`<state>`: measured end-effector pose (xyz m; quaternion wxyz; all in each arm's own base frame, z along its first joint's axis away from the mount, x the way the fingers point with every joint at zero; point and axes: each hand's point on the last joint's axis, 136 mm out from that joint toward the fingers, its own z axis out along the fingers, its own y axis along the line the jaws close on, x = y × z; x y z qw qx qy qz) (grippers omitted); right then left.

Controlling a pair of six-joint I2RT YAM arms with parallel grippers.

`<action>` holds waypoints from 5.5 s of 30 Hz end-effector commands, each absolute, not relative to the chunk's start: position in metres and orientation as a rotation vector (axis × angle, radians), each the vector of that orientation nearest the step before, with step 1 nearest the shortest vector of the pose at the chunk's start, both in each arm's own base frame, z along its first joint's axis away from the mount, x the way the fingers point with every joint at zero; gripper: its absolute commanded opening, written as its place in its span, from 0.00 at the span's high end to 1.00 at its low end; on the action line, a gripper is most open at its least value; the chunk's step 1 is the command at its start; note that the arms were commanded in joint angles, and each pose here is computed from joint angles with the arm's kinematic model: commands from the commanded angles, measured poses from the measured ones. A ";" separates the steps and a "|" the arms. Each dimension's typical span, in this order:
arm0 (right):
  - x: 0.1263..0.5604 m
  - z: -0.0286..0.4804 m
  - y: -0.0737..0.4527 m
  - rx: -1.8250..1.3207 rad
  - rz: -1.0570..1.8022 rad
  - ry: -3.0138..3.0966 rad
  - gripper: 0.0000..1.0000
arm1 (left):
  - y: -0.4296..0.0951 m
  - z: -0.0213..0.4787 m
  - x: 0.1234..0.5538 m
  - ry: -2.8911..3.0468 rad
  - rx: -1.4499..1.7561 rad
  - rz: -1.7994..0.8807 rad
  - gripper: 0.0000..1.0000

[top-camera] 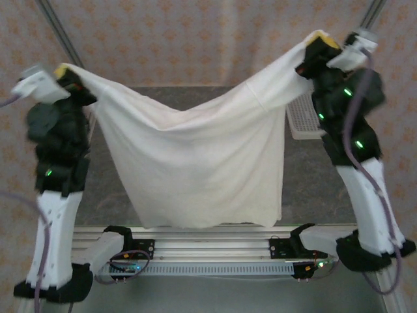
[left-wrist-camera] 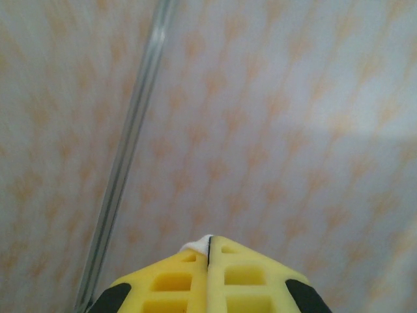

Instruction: Fold the inside-out t-shirt

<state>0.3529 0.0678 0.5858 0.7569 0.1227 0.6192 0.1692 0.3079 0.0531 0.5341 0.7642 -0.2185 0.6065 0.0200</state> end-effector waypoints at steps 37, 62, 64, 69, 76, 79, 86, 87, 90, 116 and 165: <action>0.240 0.150 0.064 0.831 0.573 2.448 0.32 | -0.282 0.113 0.189 2.529 1.139 -0.292 0.08; 0.227 0.108 0.087 0.981 0.576 2.634 0.35 | -0.321 0.007 0.201 2.574 1.410 -0.005 0.78; 0.227 0.109 0.090 0.962 0.579 2.643 0.35 | -0.324 0.021 0.202 2.550 1.382 -0.042 0.82; 0.225 0.112 0.093 0.938 0.586 2.656 0.36 | -0.322 0.038 0.204 2.525 1.366 -0.048 0.77; 0.226 0.112 0.094 0.931 0.588 2.656 0.36 | -0.322 0.046 0.206 2.516 1.343 -0.082 0.79; 0.225 0.111 0.096 0.930 0.599 2.665 0.36 | -0.324 0.041 0.203 2.531 1.354 -0.103 0.78; 0.221 0.107 0.097 0.941 0.601 2.674 0.36 | -0.329 0.033 0.195 2.550 1.365 -0.183 0.91; 0.222 0.107 0.097 0.945 0.603 2.671 0.36 | -0.330 0.032 0.195 2.552 1.367 -0.188 0.97; 0.222 0.108 0.098 0.947 0.611 2.667 0.36 | -0.332 0.033 0.194 2.552 1.374 -0.205 1.00; 0.219 0.092 0.183 0.297 0.711 2.498 0.27 | -0.313 0.090 0.215 2.536 1.010 -0.535 1.00; 0.208 0.077 0.222 -0.287 0.653 2.357 0.43 | -0.299 0.059 0.222 2.646 0.903 -0.611 0.67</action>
